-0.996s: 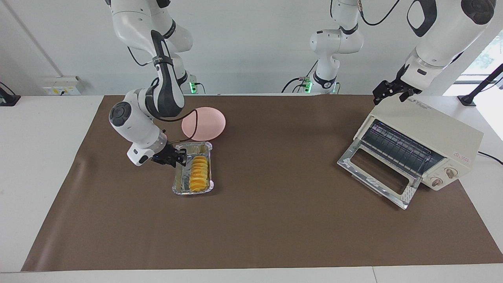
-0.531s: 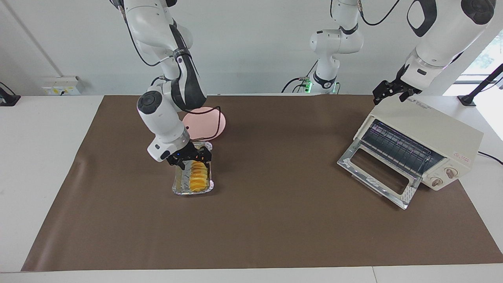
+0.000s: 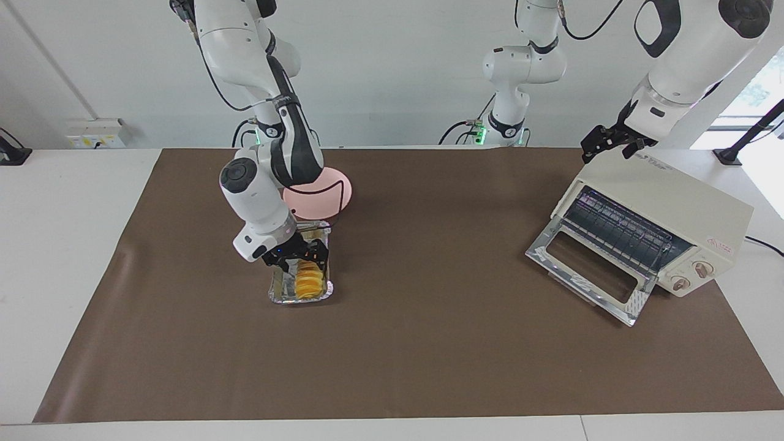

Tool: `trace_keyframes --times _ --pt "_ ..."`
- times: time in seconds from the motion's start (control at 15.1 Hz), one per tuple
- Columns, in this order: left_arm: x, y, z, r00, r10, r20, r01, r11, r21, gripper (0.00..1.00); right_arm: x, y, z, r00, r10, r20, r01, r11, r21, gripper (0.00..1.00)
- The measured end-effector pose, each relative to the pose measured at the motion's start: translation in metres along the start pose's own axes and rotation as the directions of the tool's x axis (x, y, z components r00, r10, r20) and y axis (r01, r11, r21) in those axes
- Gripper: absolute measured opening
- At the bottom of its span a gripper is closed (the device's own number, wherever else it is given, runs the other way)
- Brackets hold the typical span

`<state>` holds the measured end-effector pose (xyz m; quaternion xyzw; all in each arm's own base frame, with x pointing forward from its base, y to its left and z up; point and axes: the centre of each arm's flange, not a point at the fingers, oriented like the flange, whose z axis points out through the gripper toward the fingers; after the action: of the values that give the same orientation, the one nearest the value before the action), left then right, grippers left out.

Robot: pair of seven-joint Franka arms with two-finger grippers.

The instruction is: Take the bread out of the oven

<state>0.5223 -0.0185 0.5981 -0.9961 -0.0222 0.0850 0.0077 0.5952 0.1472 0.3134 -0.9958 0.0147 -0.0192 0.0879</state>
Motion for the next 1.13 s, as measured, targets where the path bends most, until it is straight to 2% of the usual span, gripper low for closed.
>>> trace_keyframes --times 0.27,0.4,0.46,0.66,0.86,1.0,1.13 --pt "0.000 0.000 0.000 1.000 0.000 0.000 0.000 1.000 0.000 1.00 -0.003 -0.001 0.003 1.000 -0.003 0.004 0.003 1.000 -0.002 0.33" --pt "0.000 0.000 0.000 1.000 0.000 0.000 0.000 1.000 0.000 1.00 -0.003 -0.001 0.003 1.000 -0.003 0.003 0.003 1.000 -0.002 0.16" --pt "0.000 0.000 0.000 1.000 0.000 0.000 0.000 1.000 0.000 1.00 -0.002 0.000 0.002 1.000 -0.002 0.005 0.002 1.000 -0.002 0.10" --pt "0.000 0.000 0.000 1.000 0.000 0.000 0.000 1.000 0.000 1.00 -0.001 -0.002 -0.021 0.998 -0.003 0.055 0.003 1.000 -0.004 0.10" --pt "0.000 0.000 0.000 1.000 0.000 0.000 0.000 1.000 0.000 1.00 -0.003 -0.007 -0.077 0.996 -0.013 0.090 0.013 1.000 0.000 0.08" --pt "0.000 0.000 0.000 1.000 0.000 0.000 0.000 1.000 0.000 1.00 -0.016 -0.003 -0.112 0.992 -0.008 0.129 0.009 1.000 -0.004 0.07" --pt "0.000 0.000 0.000 1.000 0.000 0.000 0.000 1.000 0.000 1.00 -0.040 0.000 -0.135 0.980 -0.008 0.199 0.011 1.000 -0.015 0.07"
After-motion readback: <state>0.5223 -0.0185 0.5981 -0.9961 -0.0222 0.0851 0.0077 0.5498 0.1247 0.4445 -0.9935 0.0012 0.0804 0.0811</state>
